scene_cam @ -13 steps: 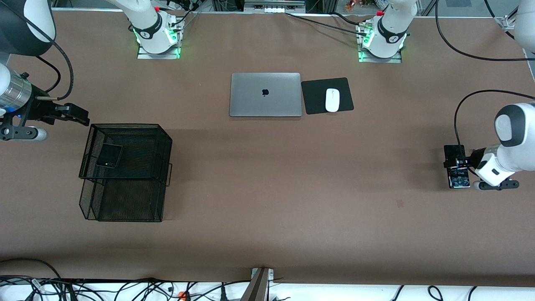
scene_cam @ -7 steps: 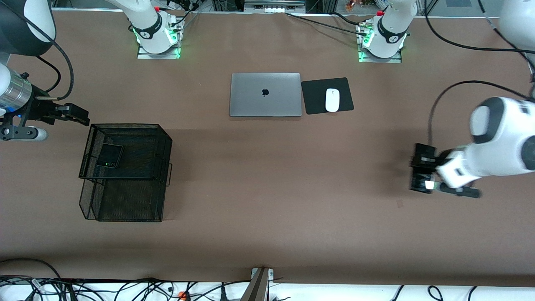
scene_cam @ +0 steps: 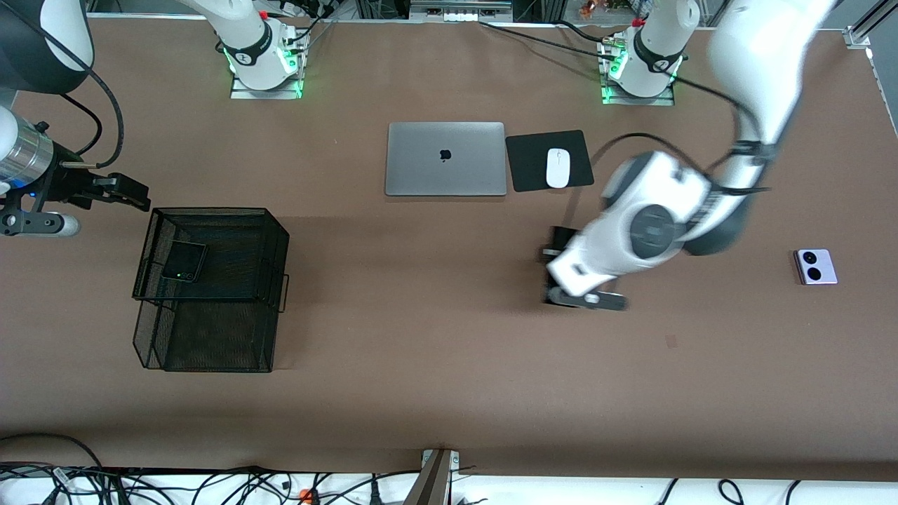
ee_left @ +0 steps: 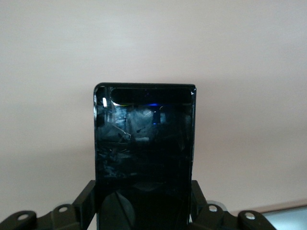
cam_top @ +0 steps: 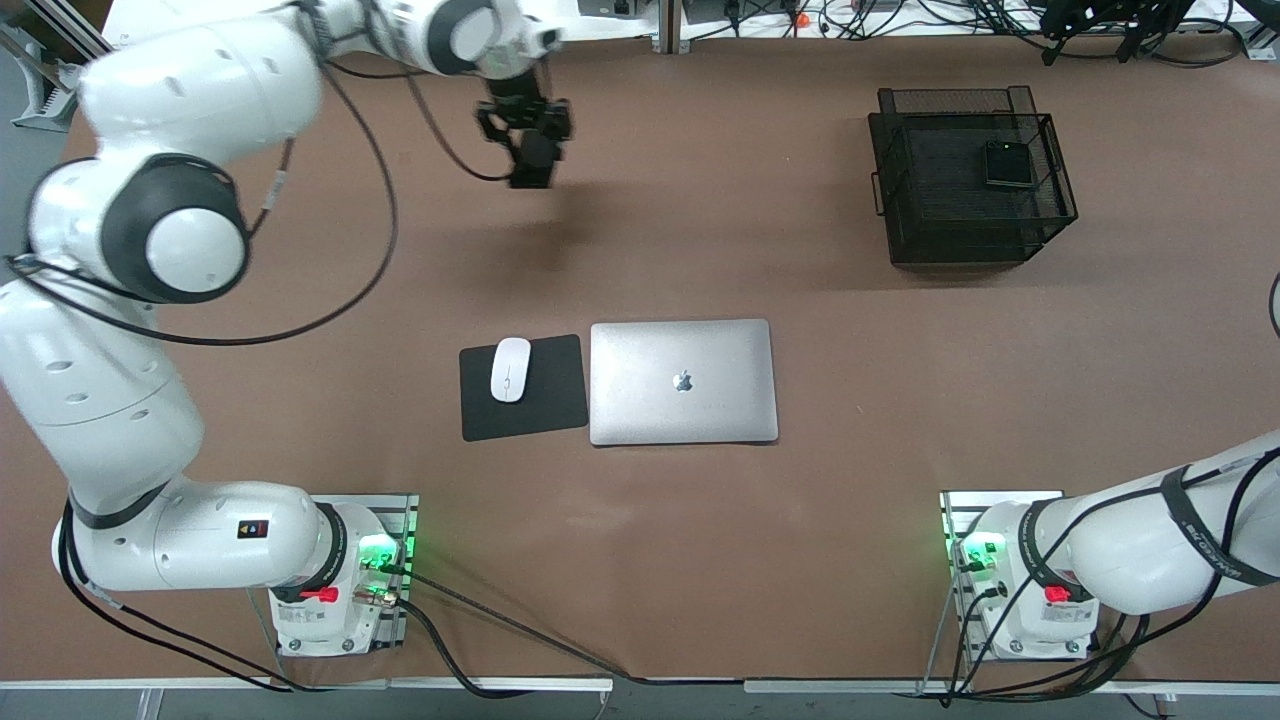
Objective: Place phones with both arms
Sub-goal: 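Carry the black slab phone to mid-table with the left gripper and release, then grasp the slab phone with the right gripper while the left gripper reaches away, then grasp the lavender flip phone with the left gripper while the right gripper lifts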
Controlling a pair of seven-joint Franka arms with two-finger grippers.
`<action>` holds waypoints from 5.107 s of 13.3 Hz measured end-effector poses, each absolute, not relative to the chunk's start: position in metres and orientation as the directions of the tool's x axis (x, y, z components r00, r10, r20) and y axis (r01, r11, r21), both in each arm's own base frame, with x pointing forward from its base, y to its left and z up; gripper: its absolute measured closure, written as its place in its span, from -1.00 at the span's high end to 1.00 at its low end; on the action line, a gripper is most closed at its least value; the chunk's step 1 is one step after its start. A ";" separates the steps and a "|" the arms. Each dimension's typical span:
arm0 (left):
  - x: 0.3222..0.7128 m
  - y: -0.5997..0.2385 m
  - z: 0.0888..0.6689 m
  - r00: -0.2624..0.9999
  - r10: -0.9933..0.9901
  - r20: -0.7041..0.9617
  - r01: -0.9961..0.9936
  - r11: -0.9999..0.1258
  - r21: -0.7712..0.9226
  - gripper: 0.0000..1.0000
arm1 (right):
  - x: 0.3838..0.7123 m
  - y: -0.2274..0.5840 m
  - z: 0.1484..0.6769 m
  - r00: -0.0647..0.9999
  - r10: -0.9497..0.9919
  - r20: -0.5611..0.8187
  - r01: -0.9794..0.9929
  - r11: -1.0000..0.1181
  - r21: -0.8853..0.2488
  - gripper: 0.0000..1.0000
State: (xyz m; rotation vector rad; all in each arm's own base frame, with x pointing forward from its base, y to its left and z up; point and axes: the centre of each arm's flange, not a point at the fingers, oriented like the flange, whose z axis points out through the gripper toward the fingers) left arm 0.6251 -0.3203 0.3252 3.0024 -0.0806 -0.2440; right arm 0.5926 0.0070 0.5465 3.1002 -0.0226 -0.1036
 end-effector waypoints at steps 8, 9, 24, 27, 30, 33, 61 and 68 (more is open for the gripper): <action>0.574 -0.459 0.214 0.995 0.066 -0.078 0.080 -0.978 0.191 0.57 | 0.593 0.007 0.546 0.998 -0.016 -0.067 -0.013 -0.999 0.041 1.00; 0.574 -0.460 0.213 0.995 0.067 -0.074 0.080 -0.979 0.188 0.57 | 0.593 0.007 0.546 0.998 -0.016 -0.067 -0.013 -0.999 0.041 1.00; 0.540 -0.499 0.173 0.995 0.076 -0.062 0.086 -0.980 0.179 0.69 | 0.594 0.008 0.542 0.997 -0.016 -0.074 -0.013 -0.999 0.043 1.00; 0.555 -0.493 0.184 0.995 0.097 -0.034 0.102 -0.978 0.184 1.00 | 0.594 0.008 0.542 0.997 -0.017 -0.074 -0.013 -0.999 0.043 1.00; 0.587 -0.456 0.230 0.988 0.146 -0.042 0.151 -0.981 0.124 1.00 | 0.594 0.008 0.542 0.997 -0.017 -0.075 -0.013 -0.999 0.043 1.00; 0.629 -0.379 0.300 0.968 0.244 -0.050 0.247 -0.968 0.052 1.00 | 0.594 0.008 0.542 0.997 -0.017 -0.075 -0.013 -0.999 0.043 1.00; 0.615 0.377 0.202 1.000 0.000 0.007 0.001 -1.000 -0.025 1.00 | 0.545 0.522 0.229 0.986 -0.027 0.167 -0.026 -1.000 -0.006 1.00; 0.592 0.372 0.183 0.990 0.017 -0.139 0.025 -0.998 0.061 1.00 | 0.534 0.530 0.182 0.988 -0.032 0.151 -0.028 -0.999 -0.029 1.00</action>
